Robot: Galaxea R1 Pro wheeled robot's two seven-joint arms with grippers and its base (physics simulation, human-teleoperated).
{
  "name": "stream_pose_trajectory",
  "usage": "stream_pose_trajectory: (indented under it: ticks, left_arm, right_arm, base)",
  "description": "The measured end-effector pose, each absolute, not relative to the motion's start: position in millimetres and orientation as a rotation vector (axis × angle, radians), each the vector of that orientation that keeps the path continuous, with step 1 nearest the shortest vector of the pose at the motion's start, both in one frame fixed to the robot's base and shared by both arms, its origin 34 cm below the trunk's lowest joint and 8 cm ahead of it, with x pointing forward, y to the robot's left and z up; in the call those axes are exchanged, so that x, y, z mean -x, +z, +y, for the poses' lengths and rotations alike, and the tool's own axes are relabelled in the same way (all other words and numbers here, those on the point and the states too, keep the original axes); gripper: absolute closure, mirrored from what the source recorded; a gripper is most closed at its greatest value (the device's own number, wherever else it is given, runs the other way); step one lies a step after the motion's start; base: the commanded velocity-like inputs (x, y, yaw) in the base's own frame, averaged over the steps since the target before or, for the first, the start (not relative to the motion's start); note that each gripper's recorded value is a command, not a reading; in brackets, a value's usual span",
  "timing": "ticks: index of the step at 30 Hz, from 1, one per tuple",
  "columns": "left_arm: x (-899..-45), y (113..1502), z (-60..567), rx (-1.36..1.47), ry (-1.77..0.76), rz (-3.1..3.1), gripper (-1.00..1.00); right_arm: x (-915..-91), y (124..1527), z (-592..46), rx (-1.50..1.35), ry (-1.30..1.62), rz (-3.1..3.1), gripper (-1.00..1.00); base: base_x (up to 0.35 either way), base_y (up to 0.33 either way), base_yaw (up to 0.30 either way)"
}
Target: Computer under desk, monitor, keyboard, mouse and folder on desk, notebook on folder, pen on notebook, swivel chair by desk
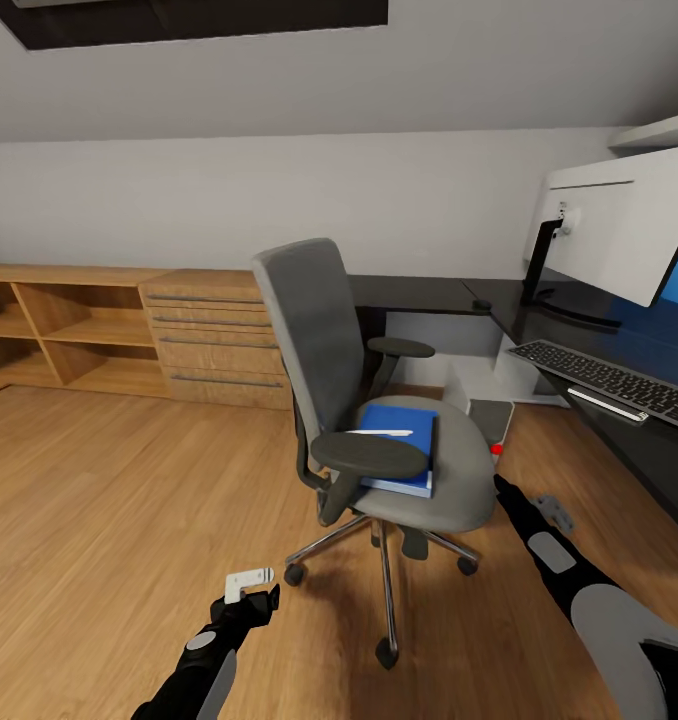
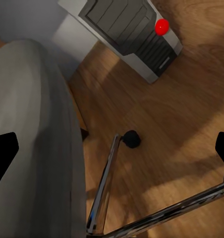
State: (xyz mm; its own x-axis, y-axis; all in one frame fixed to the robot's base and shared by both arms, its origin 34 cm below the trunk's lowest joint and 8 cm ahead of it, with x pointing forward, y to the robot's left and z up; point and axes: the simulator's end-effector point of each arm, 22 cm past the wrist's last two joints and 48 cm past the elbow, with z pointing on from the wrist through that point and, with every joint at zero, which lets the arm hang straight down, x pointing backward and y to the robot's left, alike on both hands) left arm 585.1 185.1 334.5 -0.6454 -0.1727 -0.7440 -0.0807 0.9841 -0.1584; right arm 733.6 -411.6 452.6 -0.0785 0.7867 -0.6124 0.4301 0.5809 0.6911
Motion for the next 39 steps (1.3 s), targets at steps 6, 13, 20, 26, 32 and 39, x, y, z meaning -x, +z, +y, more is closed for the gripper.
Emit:
stream_pose_trajectory:
  ticks: [6, 13, 20, 26, 32, 39]
  left_arm:
    - [-585.1, 334.5, 185.1, 0.176, -0.139, 2.274, -1.0]
    - [-584.9, 334.2, 185.1, 0.176, -0.139, 2.275, -1.0]
    - [-584.9, 334.1, 185.1, 0.176, -0.139, 2.275, -1.0]
    - [-584.9, 334.1, 185.1, 0.176, -0.139, 2.275, -1.0]
    - [-584.9, 334.1, 185.1, 0.176, -0.139, 2.275, -1.0]
    - [-584.9, 334.1, 185.1, 0.176, -0.139, 2.275, -1.0]
  right_arm:
    - [-733.5, 452.5, -411.7, -1.018, 0.402, 1.707, -1.0]
    - [-733.5, 452.2, -412.0, -1.02, 0.402, 1.706, -1.0]
    - [-733.6, 452.4, -412.0, -1.019, 0.403, 1.706, -1.0]
    - [-733.7, 452.4, -412.0, -1.02, 0.403, 1.705, -1.0]
    - [-733.7, 452.5, -412.0, -1.018, 0.403, 1.705, -1.0]
    - [-733.8, 452.6, -411.8, -1.017, 0.403, 1.706, -1.0]
  base:
    - [0.0, 0.0, 0.0]
    - [0.0, 0.0, 0.0]
    - [0.0, 0.0, 0.0]
    - [0.0, 0.0, 0.0]
    - [0.0, 0.0, 0.0]
    - [0.0, 0.0, 0.0]
